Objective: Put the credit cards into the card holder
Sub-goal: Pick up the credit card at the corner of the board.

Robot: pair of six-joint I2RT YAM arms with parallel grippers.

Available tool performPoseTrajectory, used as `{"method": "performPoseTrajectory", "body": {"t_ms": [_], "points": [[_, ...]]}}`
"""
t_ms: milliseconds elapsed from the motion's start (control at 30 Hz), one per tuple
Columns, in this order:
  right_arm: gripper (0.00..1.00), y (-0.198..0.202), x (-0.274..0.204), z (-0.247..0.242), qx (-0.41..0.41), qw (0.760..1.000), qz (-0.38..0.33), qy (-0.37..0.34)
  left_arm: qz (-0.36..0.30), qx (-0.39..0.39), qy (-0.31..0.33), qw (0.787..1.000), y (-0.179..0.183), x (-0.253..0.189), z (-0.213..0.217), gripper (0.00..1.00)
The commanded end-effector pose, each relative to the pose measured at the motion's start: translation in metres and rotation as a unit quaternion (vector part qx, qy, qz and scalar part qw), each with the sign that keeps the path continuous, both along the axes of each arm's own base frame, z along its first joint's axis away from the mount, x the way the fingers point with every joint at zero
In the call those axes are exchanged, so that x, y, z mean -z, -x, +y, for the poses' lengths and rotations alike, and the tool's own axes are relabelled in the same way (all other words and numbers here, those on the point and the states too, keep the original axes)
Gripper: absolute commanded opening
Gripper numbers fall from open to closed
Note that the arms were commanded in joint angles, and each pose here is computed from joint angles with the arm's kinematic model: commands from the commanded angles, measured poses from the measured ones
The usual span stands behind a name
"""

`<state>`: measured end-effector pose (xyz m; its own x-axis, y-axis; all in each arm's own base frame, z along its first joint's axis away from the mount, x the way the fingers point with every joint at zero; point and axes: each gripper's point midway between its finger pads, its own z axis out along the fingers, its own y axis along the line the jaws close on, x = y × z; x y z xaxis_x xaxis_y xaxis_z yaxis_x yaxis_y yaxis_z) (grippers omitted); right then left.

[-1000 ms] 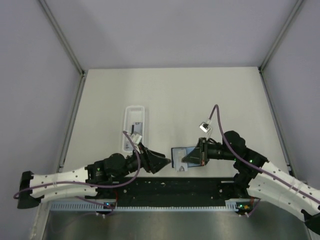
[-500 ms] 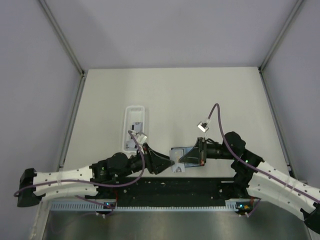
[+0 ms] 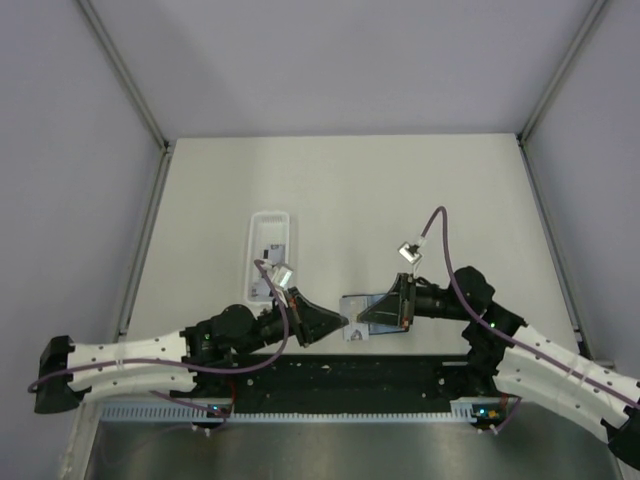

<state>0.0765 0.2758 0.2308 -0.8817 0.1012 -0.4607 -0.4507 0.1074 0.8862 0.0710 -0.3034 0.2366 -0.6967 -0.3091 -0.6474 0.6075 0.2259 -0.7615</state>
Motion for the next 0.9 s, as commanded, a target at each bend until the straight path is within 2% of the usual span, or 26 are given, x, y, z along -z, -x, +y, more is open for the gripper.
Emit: {"method": "performPoseTrajectory", "body": {"t_ms": [0, 200, 867], "points": [[0.18, -0.011, -0.022, -0.002, 0.038, 0.998, -0.016, -0.056, -0.001, 0.001, 0.039, 0.999, 0.001, -0.017, 0.0, 0.0], [0.22, -0.014, -0.038, -0.005, 0.054, 0.993, -0.028, -0.098, 0.013, -0.024, 0.06, 0.998, -0.007, -0.02, 0.004, 0.0], [0.2, -0.008, -0.036, -0.001, 0.026, 0.995, -0.031, -0.089, 0.004, -0.042, 0.067, 0.997, -0.014, -0.027, 0.004, 0.0]]}}
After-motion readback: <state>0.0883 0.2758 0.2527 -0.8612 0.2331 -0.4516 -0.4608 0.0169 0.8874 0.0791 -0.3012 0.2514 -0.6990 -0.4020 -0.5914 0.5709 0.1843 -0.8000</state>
